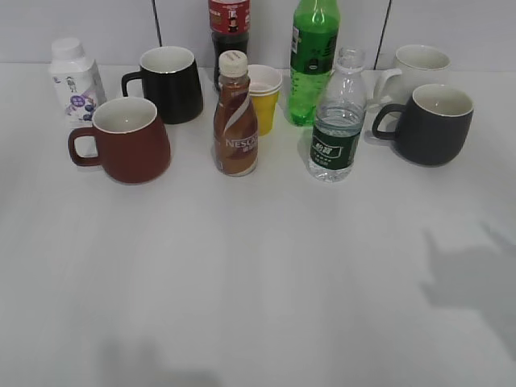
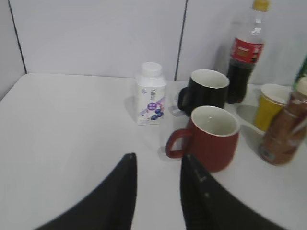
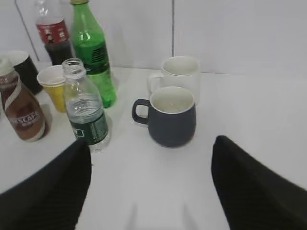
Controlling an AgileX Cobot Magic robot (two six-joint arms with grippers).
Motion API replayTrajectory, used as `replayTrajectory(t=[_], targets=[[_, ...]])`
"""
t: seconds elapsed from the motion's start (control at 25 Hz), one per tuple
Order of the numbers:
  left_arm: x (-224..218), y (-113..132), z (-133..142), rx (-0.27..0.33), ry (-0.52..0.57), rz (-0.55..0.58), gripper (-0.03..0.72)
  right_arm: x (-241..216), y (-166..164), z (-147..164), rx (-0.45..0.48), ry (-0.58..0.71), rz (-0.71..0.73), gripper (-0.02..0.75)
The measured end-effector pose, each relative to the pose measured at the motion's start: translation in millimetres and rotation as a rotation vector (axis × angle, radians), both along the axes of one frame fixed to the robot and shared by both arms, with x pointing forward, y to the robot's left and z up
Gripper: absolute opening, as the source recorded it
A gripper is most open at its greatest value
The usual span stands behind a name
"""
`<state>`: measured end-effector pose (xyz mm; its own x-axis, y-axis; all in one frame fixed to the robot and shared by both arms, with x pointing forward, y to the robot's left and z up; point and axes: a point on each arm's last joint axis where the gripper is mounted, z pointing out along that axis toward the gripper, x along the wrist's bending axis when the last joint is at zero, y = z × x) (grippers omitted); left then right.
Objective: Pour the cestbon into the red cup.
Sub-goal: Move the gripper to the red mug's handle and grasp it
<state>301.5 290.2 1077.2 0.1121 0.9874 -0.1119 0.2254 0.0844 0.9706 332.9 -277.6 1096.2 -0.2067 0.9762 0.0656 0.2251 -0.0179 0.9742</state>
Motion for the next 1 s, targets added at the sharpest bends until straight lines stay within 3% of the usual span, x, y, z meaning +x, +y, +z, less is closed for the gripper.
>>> replayTrajectory(t=[0.32,0.64,1.0], targets=[[74.1,4.4,-13.0,0.011,0.005,0.079,0.241,52.1,13.0,-22.7,-0.103,0.126,0.040,0.586],[149.7,1.0,-47.4,0.037,-0.040,0.132,0.241,95.4,19.4,-37.0,-0.107,0.077,0.010,0.586],[176.4,-41.6,-93.9,0.082,0.051,-0.021,0.241,129.1,24.5,-62.7,-0.118,0.093,-0.011,0.586]])
